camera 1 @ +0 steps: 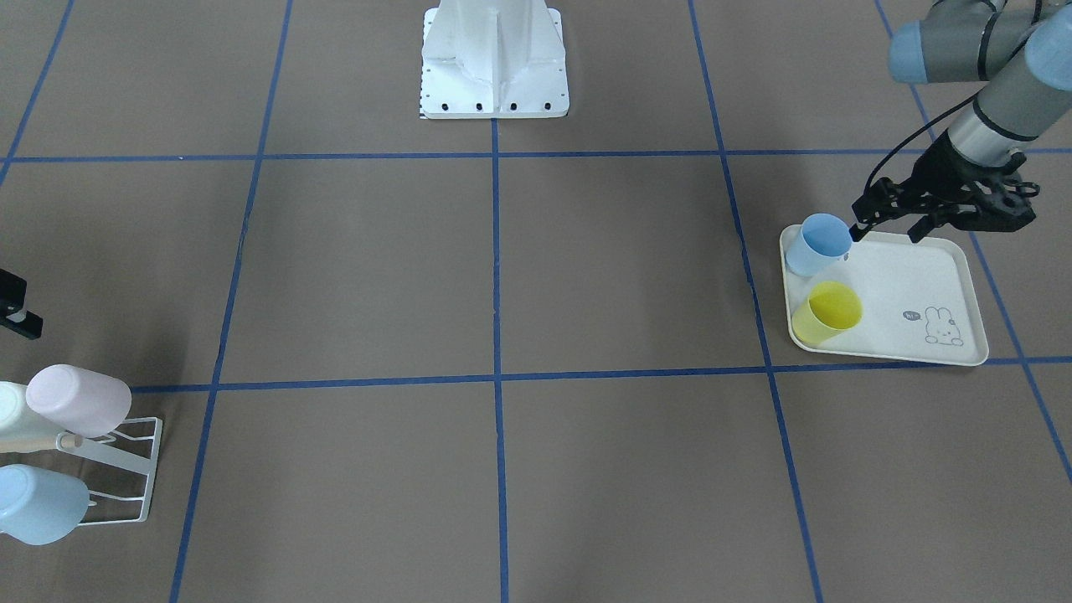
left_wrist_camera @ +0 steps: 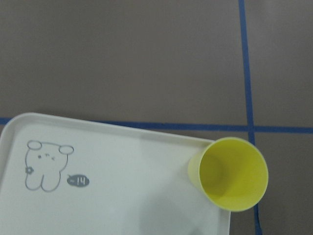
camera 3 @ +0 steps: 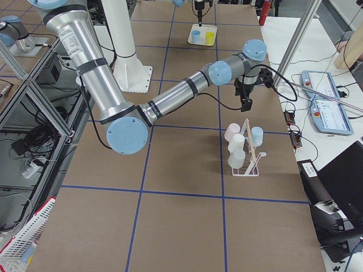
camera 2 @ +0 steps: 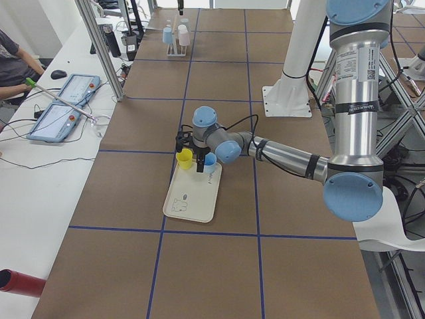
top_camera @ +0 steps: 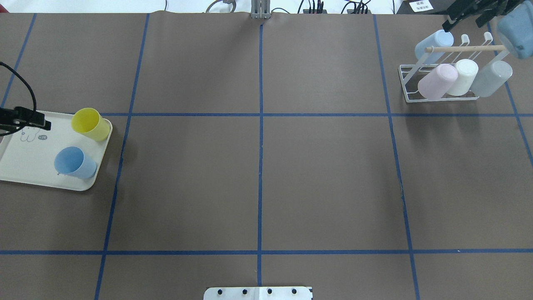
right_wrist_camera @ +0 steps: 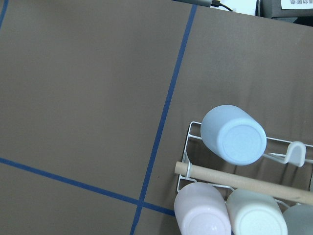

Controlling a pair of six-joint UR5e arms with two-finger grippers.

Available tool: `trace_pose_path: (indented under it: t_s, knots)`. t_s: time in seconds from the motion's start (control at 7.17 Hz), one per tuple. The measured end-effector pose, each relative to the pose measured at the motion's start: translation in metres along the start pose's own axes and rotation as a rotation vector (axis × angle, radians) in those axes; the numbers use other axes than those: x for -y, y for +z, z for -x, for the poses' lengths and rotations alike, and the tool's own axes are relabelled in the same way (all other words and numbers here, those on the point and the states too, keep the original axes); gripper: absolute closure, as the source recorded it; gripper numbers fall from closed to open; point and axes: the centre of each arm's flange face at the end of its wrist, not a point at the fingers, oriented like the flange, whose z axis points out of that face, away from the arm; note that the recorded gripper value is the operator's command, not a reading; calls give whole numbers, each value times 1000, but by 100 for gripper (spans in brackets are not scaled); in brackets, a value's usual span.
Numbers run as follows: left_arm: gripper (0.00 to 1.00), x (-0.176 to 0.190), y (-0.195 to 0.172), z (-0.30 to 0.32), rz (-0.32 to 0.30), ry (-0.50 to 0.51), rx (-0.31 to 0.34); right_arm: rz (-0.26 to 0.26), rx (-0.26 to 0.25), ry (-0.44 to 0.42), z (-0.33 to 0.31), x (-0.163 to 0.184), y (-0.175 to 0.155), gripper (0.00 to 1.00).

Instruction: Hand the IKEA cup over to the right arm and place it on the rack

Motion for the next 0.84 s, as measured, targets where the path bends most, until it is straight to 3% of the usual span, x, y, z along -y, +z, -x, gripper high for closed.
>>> trace_pose_path:
  t_s: [0.42,0.56,0.7,0.84]
  knots:
    - [8,-16,23,-11,54,13,10,6,13,-7,4,-19,3,1]
    - [18,-17,28,-10,63,13,17,9,13,-5,2,-22,4,1]
    - [36,-17,34,-7,71,13,24,13,13,-3,1,-23,6,1]
    - [84,-17,37,-7,75,12,26,17,12,-2,1,-24,8,1]
